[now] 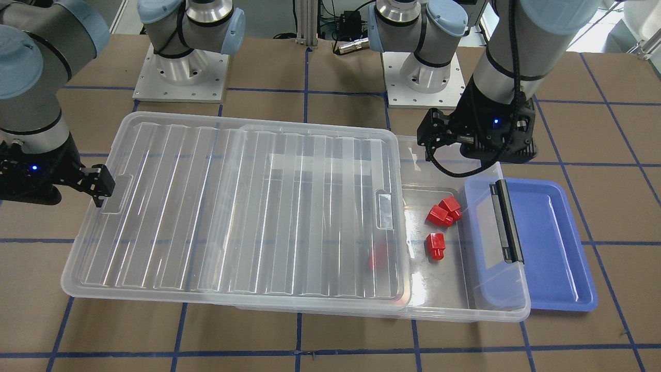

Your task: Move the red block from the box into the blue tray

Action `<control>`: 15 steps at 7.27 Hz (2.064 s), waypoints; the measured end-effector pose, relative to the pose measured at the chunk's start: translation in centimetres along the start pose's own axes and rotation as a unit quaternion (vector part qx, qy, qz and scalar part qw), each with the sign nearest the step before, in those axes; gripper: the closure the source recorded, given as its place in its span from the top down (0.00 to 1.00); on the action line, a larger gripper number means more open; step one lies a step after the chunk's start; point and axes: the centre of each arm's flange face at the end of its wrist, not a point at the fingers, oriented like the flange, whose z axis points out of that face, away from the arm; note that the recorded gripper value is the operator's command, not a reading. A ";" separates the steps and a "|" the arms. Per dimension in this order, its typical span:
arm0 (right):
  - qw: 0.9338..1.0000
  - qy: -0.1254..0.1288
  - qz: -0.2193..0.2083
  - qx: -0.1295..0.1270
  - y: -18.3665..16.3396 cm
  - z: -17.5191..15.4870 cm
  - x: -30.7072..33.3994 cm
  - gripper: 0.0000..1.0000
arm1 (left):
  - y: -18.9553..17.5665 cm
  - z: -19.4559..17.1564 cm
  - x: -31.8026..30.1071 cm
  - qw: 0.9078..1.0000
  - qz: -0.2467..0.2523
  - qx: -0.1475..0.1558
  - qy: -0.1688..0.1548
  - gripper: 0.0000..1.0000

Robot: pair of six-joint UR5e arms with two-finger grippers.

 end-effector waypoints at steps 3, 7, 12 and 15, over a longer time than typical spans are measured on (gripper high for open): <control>0.999 -0.044 -0.022 0.015 0.7 -5.9 -2.4 1.00 | -1.3 6.1 -1.3 1.000 0.019 0.002 0.010 1.00; 0.990 -0.132 -0.016 -0.038 3.0 -16.2 -9.4 1.00 | -2.2 11.9 -2.7 1.000 0.010 -0.004 0.021 1.00; 0.992 -0.118 -0.009 -0.045 2.9 -16.3 -9.2 1.00 | -4.5 18.7 -4.3 0.998 -0.053 -0.026 0.022 1.00; 0.992 -0.117 -0.010 -0.044 3.0 -16.4 -9.1 1.00 | -3.0 23.4 -4.0 0.996 -0.061 -0.057 0.027 1.00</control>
